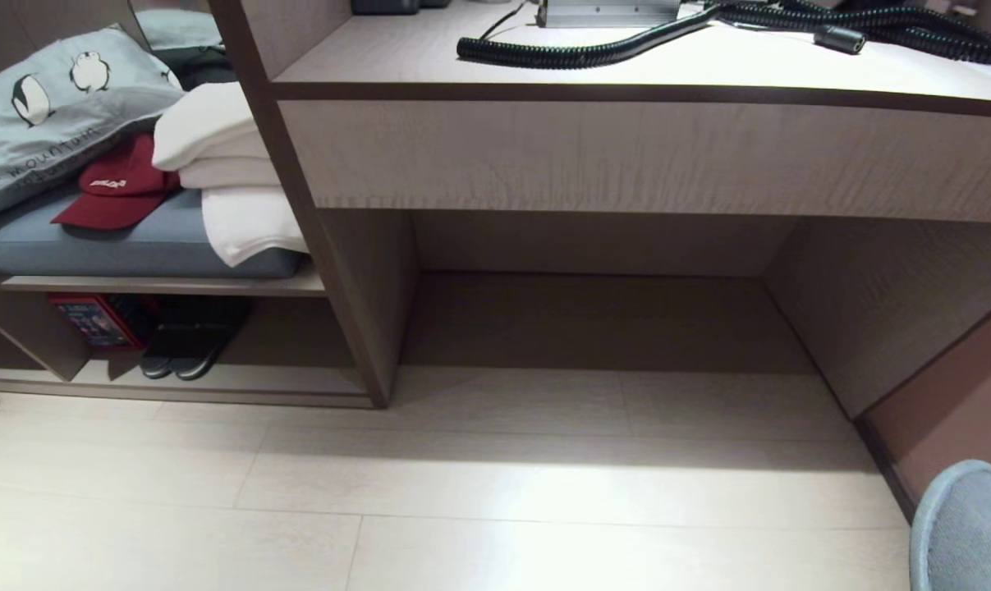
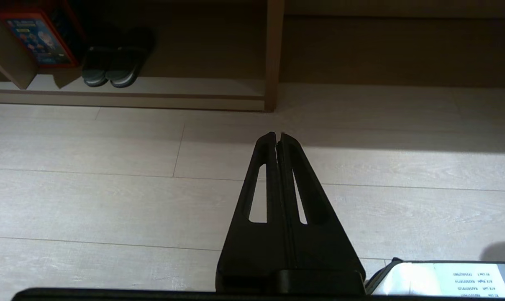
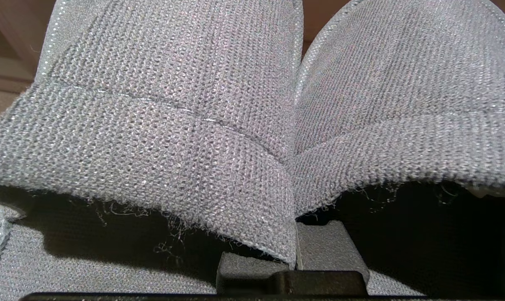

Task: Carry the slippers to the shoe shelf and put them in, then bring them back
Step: Place the slippers into the shoe cabinet

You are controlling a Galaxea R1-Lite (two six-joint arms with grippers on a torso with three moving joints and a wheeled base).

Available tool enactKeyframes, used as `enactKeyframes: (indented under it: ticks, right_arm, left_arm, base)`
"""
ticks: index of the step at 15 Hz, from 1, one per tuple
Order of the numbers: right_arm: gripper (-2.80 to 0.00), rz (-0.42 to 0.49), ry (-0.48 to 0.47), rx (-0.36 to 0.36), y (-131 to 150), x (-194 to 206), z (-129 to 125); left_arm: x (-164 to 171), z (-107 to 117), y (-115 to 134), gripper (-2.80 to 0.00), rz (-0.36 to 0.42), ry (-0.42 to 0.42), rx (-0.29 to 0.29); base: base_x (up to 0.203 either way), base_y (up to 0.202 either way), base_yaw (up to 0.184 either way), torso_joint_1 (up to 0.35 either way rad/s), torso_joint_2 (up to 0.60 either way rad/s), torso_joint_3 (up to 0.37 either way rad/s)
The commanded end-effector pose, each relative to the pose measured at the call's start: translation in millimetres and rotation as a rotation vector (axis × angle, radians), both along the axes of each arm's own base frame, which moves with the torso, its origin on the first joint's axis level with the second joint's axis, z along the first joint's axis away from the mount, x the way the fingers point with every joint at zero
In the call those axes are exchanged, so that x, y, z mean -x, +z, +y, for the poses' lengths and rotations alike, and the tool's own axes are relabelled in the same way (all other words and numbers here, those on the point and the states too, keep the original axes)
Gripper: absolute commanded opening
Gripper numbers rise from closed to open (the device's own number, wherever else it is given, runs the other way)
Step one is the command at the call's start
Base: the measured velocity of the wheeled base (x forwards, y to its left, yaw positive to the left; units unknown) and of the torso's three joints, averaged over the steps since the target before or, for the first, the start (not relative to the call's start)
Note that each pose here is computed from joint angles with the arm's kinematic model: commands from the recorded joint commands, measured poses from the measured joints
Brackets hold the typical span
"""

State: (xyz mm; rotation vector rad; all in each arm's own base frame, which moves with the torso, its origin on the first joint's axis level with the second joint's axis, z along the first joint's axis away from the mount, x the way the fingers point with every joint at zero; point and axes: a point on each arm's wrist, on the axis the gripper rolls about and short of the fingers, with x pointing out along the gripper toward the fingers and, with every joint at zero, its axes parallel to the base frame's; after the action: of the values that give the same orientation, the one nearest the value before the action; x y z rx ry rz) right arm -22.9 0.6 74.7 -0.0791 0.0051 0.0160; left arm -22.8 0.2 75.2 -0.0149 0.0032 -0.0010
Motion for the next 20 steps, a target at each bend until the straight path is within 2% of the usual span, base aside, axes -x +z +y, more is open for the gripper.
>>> enactKeyframes:
  ticks: [1, 20]
  right_arm:
    - [-2.8, -0.001, 0.0, 0.001, -0.1, 0.1, 0.0]
    - [-2.8, -0.001, -0.004, -0.009, -0.1, 0.1, -0.1]
  left_arm:
    - [-0.2, 0.0, -0.4, -2.8, 0.003, 0.0, 0.0]
    - [0.0, 0.0, -0.3, -2.8, -0.001, 0.0, -0.01]
  base:
    - [0.0, 0.0, 0.0, 0.0, 0.0, 0.202]
    - [0.0, 0.0, 0.0, 0.003, 0.0, 0.202]
